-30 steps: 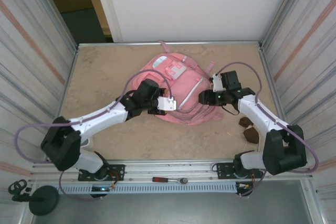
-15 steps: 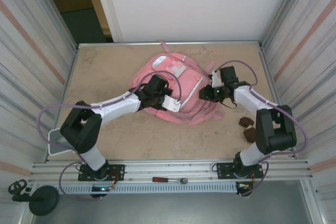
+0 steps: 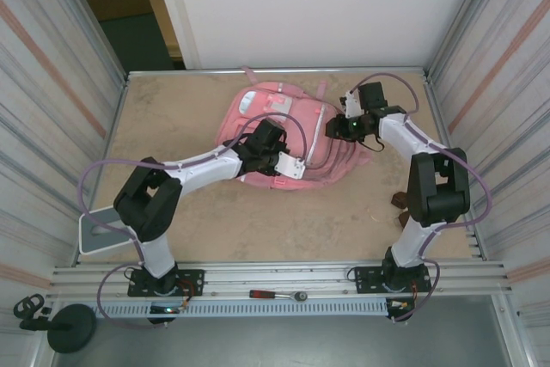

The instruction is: Pack books, pencil case, and school supplies into a backpack

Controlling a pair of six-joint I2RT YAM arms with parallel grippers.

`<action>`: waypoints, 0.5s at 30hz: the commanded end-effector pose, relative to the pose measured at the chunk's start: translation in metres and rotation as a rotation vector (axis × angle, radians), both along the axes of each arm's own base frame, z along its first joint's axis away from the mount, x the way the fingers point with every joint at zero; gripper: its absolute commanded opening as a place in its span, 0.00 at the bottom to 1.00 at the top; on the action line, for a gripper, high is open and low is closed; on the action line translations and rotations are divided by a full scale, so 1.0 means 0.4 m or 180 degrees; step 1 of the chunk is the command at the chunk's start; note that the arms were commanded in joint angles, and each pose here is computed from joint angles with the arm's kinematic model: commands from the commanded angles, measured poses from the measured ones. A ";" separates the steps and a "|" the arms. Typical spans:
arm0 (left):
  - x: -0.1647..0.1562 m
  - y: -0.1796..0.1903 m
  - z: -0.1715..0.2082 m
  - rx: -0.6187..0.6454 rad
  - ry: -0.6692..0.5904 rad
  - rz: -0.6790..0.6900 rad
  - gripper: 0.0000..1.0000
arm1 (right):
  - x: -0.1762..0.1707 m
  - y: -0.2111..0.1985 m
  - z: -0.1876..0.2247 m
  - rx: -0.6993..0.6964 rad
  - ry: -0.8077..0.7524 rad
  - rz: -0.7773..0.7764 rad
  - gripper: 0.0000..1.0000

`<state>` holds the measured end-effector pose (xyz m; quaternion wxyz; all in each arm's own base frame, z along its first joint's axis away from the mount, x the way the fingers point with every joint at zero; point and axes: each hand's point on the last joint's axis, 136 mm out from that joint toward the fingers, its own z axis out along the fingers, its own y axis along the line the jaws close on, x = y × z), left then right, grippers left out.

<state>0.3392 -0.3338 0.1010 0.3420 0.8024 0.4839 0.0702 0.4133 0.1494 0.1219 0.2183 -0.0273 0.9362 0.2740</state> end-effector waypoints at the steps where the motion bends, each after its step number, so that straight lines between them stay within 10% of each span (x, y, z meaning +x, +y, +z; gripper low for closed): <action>1: -0.045 -0.033 0.004 -0.0187 0.0410 0.0046 0.13 | -0.018 -0.027 0.054 -0.0172 -0.0168 -0.0025 0.33; 15: -0.089 -0.058 0.185 -0.1542 0.1472 0.0527 0.00 | -0.244 0.029 0.142 -0.0333 -0.1570 -0.0053 0.53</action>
